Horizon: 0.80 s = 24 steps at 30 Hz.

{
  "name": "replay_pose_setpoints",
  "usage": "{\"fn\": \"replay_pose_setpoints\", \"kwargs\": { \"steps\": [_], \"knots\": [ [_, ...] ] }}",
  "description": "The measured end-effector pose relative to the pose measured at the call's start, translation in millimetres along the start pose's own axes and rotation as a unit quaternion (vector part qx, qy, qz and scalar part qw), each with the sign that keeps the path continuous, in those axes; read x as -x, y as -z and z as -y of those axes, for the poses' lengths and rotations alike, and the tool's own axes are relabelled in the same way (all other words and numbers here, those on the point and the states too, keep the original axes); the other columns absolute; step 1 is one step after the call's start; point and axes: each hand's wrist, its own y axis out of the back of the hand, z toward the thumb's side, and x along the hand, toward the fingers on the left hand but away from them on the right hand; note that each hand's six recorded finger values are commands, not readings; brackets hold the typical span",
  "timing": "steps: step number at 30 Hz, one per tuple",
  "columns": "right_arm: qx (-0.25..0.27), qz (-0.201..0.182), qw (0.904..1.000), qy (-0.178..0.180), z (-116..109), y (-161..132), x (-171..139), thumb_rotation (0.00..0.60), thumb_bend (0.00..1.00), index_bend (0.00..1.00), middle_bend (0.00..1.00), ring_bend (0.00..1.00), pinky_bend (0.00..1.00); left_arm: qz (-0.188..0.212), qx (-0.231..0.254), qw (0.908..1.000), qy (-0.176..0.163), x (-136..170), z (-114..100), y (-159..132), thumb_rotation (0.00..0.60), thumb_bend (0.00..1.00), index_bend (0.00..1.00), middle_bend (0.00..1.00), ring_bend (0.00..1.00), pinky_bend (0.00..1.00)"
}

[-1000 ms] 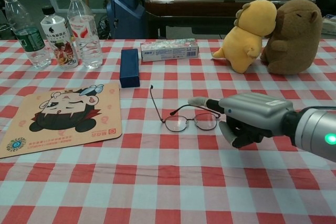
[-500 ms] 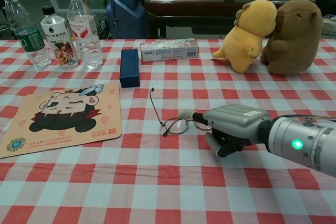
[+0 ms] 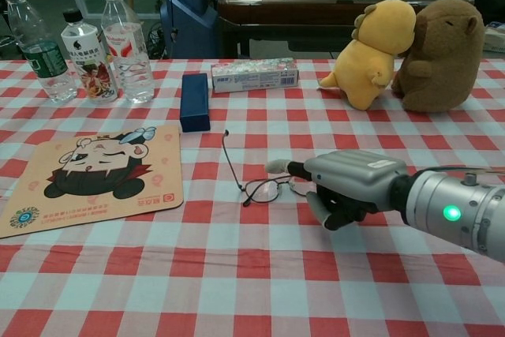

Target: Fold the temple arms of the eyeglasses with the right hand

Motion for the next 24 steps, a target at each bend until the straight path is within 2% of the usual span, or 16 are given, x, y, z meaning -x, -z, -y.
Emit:
{"fn": "replay_pose_setpoints", "kwargs": {
  "steps": [12, 17, 24],
  "knots": [
    [-0.041, -0.049, 0.9972, 0.038, -24, -21, -44, 0.6, 0.78, 0.0, 1.0, 1.0, 1.0, 0.008, 0.002, 1.0, -0.002, -1, -1, -5, 0.6, 0.25, 0.0, 0.0, 0.0, 0.0],
    [-0.084, -0.071, 0.993, 0.041, -26, -37, -45, 0.6, 0.78, 0.0, 1.0, 1.0, 1.0, 0.008, 0.003, 1.0, -0.004, -1, -2, -6, 0.6, 0.25, 0.0, 0.0, 0.0, 0.0],
    [-0.156, -0.076, 0.9831, 0.058, -30, -53, -33, 0.6, 0.79, 0.0, 1.0, 1.0, 1.0, 0.003, 0.003, 1.0, -0.003, 0, -2, -1, 0.6, 0.25, 0.0, 0.0, 0.0, 0.0]
  ]
}}
